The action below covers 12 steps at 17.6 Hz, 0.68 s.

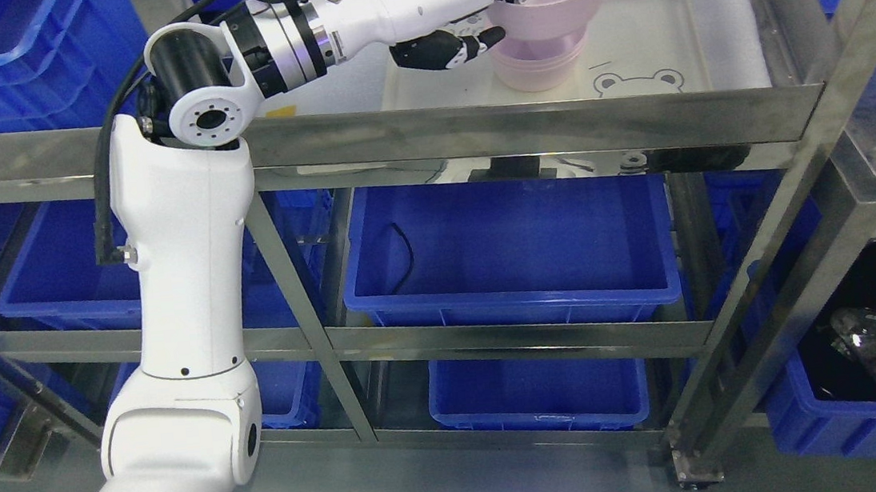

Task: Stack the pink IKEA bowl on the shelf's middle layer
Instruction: 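Lower the pink bowl onto the pink bowls on the white tray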

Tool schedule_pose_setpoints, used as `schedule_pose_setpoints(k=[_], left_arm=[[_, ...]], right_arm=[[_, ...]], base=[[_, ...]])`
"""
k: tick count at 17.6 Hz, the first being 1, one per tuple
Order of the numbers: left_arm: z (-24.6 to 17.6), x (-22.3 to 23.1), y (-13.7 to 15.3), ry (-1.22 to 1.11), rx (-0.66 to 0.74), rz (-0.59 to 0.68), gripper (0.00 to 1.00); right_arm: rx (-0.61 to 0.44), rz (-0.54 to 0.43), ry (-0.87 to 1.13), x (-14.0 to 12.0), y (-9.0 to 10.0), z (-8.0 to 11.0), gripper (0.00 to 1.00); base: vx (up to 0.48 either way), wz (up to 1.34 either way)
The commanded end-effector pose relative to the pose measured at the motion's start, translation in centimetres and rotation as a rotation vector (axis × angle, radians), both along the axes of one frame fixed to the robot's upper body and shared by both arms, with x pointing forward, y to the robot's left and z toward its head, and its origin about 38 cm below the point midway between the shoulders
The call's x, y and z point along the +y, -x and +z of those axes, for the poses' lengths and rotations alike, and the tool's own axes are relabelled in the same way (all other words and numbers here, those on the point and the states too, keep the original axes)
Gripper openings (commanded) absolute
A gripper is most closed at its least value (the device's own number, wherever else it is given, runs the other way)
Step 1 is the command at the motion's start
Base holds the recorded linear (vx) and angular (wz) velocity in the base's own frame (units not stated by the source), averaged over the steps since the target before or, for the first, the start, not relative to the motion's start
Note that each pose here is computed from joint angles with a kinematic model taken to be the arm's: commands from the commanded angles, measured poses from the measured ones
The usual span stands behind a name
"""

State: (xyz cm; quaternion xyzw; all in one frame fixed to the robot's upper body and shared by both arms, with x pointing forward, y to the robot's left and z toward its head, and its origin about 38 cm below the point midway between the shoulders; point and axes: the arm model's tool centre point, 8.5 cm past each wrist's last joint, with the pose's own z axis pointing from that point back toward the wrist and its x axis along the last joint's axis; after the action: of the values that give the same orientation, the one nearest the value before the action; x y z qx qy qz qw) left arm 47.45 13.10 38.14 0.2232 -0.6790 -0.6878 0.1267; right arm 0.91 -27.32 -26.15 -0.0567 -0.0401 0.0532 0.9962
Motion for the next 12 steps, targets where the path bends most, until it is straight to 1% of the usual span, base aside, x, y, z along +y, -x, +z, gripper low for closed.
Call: schedule_pose_setpoints(k=[1,4,7,9,12], left_arm=[[0.4,9.0,-2.4,-0.034,0.043,0.264,0.04],[-0.4,7.9,-2.9,-0.049,0.074,0.248,0.04],[-2.4,3.0,-3.4,-0.145,0.119,0.159,0.04],[-4.4,1.8,-4.5,-0.227,0.16,0.181,0.04],[-4.5,-2.4,-5.1,-0.244,0.176,0.124,0.04]], right_arm=[[0.007,0.0,0.012,-1.1,0.9,0.1,1.0],[0.007,0.0,0.012,-1.1,0.9,0.1,1.0],[0.007,0.0,0.012,-1.1,0.9,0.1,1.0],[0.007,0.0,0.012,-1.1,0.9,0.1,1.0],[0.007,0.0,0.012,-1.1,0.9,0.1,1.0]], base=[[0.063,-0.49],[0.073,-0.19],[0.035,-0.16],[0.019,-0.08],[0.021,-0.02]])
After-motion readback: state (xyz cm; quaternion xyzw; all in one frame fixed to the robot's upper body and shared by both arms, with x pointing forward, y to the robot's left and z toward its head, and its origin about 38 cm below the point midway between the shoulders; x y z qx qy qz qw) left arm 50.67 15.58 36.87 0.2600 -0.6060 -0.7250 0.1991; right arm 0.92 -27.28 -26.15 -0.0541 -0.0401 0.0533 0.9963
